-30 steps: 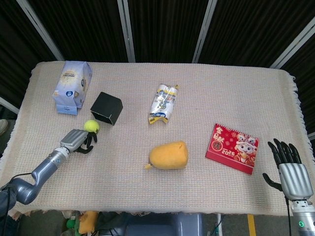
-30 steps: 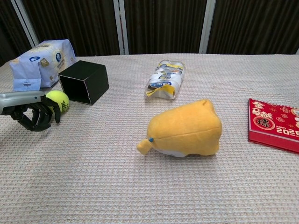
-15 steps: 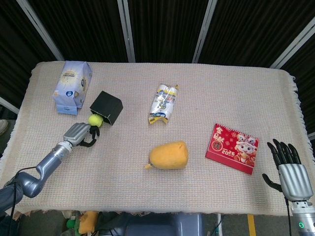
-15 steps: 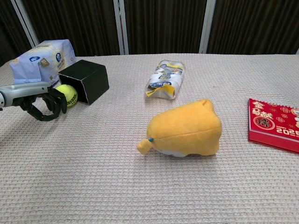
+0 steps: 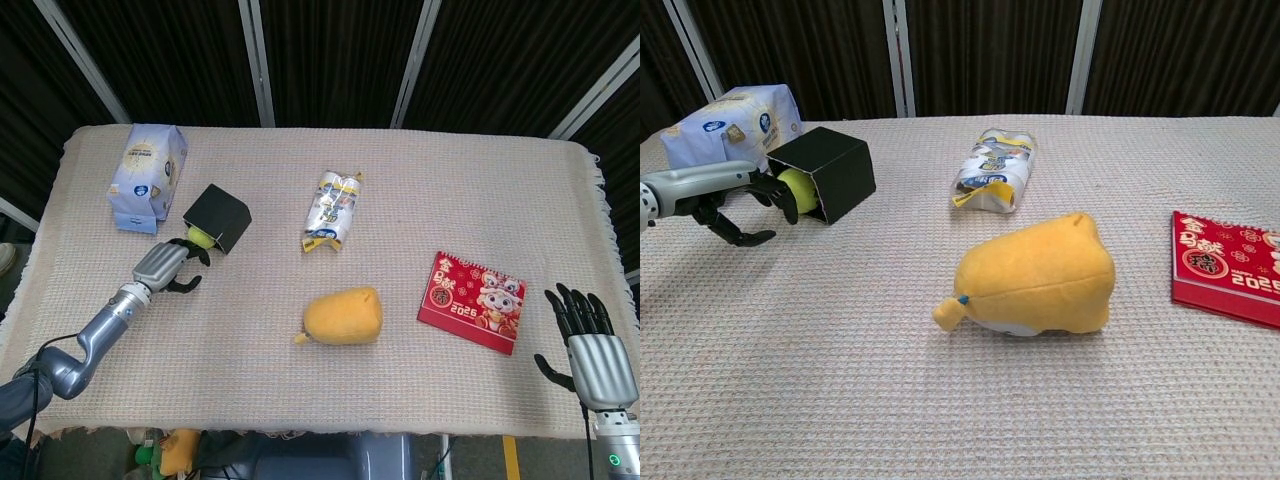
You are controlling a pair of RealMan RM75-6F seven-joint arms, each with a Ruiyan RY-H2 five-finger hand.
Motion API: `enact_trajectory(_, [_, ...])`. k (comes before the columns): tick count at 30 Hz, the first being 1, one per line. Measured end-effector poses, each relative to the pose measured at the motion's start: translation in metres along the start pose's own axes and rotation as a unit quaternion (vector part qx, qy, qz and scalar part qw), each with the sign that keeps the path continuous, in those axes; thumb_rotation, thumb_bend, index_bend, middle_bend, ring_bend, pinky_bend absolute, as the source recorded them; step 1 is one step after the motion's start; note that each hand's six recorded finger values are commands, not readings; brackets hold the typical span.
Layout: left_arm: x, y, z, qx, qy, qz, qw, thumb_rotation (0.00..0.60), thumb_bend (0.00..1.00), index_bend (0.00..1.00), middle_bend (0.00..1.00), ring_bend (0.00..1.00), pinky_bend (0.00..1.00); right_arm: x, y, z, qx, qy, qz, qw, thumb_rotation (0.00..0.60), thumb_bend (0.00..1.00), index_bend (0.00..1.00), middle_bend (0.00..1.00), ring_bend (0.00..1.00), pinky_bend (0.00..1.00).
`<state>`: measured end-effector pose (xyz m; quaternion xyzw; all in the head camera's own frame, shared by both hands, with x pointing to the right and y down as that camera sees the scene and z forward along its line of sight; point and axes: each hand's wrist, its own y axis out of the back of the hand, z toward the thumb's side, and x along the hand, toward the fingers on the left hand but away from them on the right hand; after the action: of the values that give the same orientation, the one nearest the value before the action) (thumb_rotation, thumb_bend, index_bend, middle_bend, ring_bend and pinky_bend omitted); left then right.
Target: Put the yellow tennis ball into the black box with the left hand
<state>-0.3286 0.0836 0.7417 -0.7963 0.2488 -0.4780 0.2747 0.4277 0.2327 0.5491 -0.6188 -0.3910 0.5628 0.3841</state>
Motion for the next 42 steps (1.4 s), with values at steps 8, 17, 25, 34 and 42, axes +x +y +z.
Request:
enact_trajectory(8, [0.002,-0.003,-0.006,0.043,0.015,-0.016,0.9988,0.6,0.4,0.22,0.06,0.0,0.02,0.001,0.001,-0.001,-0.001,-0.002,-0.002,1.0,0.6,0.28,0.0,0.0,0.0,0.0])
enact_trajectory(17, [0.0,0.003,-0.002,0.066,0.015,0.005,0.9977,0.6,0.4,0.16,0.01,0.0,0.0,0.001,0.002,0.0,-0.002,0.0,-0.001,1.0,0.6,0.28,0.0,0.0,0.0,0.0])
enact_trajectory(25, [-0.034,0.007,0.003,0.053,-0.002,0.02,0.9984,0.6,0.23,0.06,0.03,0.0,0.0,0.002,0.003,0.0,-0.002,0.0,-0.003,1.0,0.6,0.28,0.0,0.0,0.0,0.0])
enact_trajectory(34, [-0.15,0.023,0.003,0.039,0.03,0.117,0.9919,0.6,0.13,0.02,0.04,0.0,0.0,0.004,0.004,0.0,0.0,-0.003,-0.009,1.0,0.6,0.28,0.0,0.0,0.0,0.0])
enact_trajectory(42, [-0.256,0.042,0.01,0.079,0.133,0.203,0.9669,0.6,0.13,0.02,0.05,0.0,0.0,-0.001,0.004,-0.005,-0.001,-0.019,-0.014,0.9997,0.6,0.28,0.0,0.0,0.0,0.0])
